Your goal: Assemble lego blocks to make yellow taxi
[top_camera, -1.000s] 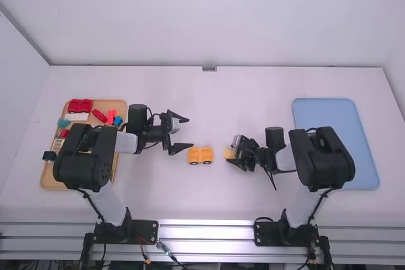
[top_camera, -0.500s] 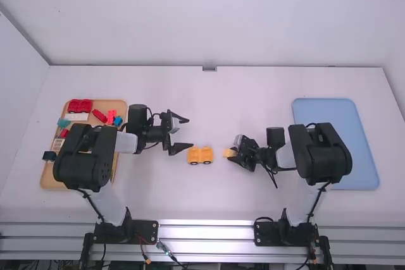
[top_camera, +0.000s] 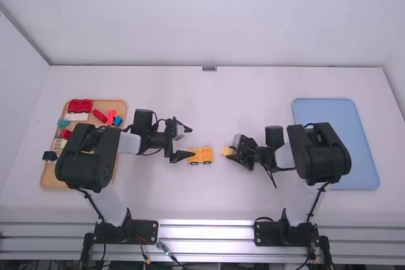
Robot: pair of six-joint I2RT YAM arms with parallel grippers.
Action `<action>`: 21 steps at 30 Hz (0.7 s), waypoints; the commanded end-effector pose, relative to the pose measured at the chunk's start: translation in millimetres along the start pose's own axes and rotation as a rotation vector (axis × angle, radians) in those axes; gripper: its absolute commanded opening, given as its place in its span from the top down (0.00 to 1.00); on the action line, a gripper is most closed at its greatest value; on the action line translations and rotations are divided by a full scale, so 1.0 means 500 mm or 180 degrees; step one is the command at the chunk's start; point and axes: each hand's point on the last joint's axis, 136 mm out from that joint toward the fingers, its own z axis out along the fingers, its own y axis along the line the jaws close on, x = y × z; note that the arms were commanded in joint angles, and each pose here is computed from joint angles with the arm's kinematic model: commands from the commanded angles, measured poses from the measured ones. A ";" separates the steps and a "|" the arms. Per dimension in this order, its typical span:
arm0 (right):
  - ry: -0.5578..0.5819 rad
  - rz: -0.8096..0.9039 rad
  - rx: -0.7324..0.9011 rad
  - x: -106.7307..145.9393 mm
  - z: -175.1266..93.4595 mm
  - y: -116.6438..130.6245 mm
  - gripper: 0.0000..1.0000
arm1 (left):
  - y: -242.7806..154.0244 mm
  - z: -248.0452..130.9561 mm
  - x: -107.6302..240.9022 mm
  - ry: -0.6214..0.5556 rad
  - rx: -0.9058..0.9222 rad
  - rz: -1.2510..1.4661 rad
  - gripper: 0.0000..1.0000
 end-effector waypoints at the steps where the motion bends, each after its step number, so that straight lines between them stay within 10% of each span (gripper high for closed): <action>1: -0.0052 0.0041 -0.0027 -0.018 0.003 -0.003 0.79 | -0.010 0.027 0.021 0.0246 -0.0008 0.0107 0.01; 21: -0.0095 -0.0412 -0.0211 -0.126 -0.005 0.012 0.81 | -0.041 0.059 0.095 0.0402 -0.0241 0.0126 0.01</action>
